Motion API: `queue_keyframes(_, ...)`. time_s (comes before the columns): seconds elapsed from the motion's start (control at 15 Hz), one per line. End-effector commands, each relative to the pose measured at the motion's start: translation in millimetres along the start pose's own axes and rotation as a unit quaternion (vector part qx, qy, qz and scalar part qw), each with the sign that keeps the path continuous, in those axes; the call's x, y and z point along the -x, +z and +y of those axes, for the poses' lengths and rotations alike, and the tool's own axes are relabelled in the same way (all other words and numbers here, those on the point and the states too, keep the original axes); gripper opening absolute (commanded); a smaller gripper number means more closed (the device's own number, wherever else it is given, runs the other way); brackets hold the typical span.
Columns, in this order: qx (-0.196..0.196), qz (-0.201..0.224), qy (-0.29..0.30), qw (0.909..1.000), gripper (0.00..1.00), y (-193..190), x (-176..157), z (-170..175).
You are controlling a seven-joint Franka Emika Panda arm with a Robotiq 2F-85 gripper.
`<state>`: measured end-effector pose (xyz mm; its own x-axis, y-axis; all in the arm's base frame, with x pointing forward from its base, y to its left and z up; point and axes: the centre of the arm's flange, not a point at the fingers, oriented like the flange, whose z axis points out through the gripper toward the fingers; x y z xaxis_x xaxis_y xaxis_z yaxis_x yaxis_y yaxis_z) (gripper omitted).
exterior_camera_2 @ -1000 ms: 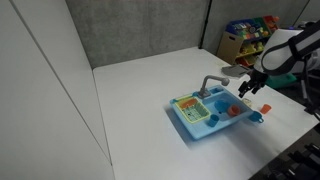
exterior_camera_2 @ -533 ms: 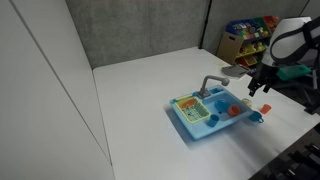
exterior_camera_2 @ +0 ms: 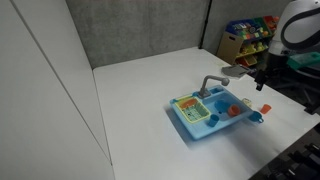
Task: Pick up the orange mug and put it in the sink
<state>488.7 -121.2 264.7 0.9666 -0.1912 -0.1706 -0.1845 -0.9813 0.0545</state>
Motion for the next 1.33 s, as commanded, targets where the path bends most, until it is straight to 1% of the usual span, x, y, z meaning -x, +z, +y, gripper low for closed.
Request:
queue_keyframes(0.0, 0.0, 0.0, 0.0, 1.0, 1.0, 0.2, 0.0, -0.1)
queue_keyframes(0.27, 0.001, -0.006, 0.0, 1.0, 1.0, 7.0, -0.3, -0.4)
queue_keyframes(0.33, 0.004, -0.014, 0.002, 0.9999, 1.0, 12.0, -0.9, 0.0)
queue_keyframes(0.6, 0.006, -0.012, -0.013, 0.9998, 1.0, 0.2, 10.3, -8.4)
queue_keyframes(0.8, 0.006, -0.01, -0.021, 0.9997, 1.0, -16.1, 16.1, -15.4)
queue_keyframes(1.27, 0.013, 0.012, -0.044, 0.9989, 1.0, -84.4, 47.9, -35.9)
